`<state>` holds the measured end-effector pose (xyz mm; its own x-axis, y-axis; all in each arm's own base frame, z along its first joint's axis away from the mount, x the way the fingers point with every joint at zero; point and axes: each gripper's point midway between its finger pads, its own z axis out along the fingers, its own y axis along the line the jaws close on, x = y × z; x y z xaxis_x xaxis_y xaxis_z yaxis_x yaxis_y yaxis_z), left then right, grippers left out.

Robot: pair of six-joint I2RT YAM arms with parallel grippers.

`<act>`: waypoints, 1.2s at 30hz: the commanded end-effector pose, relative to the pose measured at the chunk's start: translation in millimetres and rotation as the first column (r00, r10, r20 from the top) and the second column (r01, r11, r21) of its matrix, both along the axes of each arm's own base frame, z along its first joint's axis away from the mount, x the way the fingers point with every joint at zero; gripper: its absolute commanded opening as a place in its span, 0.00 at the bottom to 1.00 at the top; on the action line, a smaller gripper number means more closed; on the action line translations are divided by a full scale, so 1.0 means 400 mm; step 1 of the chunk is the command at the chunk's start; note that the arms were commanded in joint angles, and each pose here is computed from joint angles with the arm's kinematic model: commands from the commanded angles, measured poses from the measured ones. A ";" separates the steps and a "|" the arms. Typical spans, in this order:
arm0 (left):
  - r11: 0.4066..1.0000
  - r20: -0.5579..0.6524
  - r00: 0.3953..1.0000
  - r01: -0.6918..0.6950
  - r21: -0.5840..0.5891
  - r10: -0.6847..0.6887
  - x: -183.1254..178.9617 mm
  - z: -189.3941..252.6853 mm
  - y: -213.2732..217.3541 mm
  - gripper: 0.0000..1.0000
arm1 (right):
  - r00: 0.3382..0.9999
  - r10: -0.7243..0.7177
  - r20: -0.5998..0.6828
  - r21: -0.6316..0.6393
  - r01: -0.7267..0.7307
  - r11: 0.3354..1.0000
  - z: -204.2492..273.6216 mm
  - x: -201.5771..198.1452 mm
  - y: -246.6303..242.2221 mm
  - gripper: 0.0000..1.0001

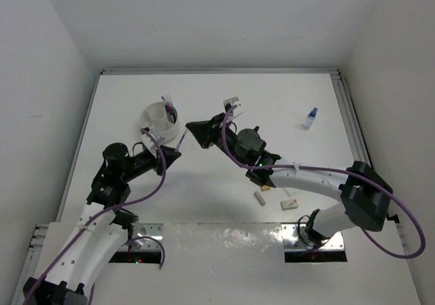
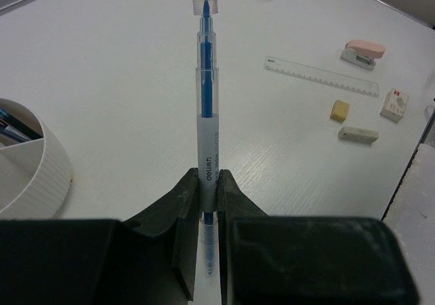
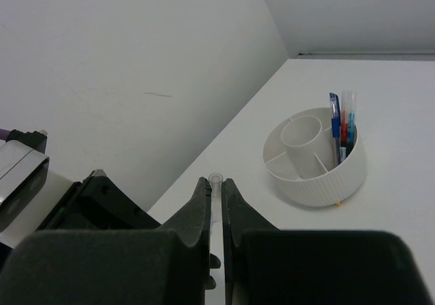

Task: Sort the stationery into containers
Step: Close the pen cap on the pen.

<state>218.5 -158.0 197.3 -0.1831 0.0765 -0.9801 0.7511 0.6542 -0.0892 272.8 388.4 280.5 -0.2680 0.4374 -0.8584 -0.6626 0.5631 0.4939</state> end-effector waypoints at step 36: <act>0.971 0.151 0.985 -0.051 -0.234 0.088 0.115 0.197 -0.028 0.00 | 0.987 0.136 -0.091 -0.131 -0.147 0.980 -0.156 -0.029 0.072 0.00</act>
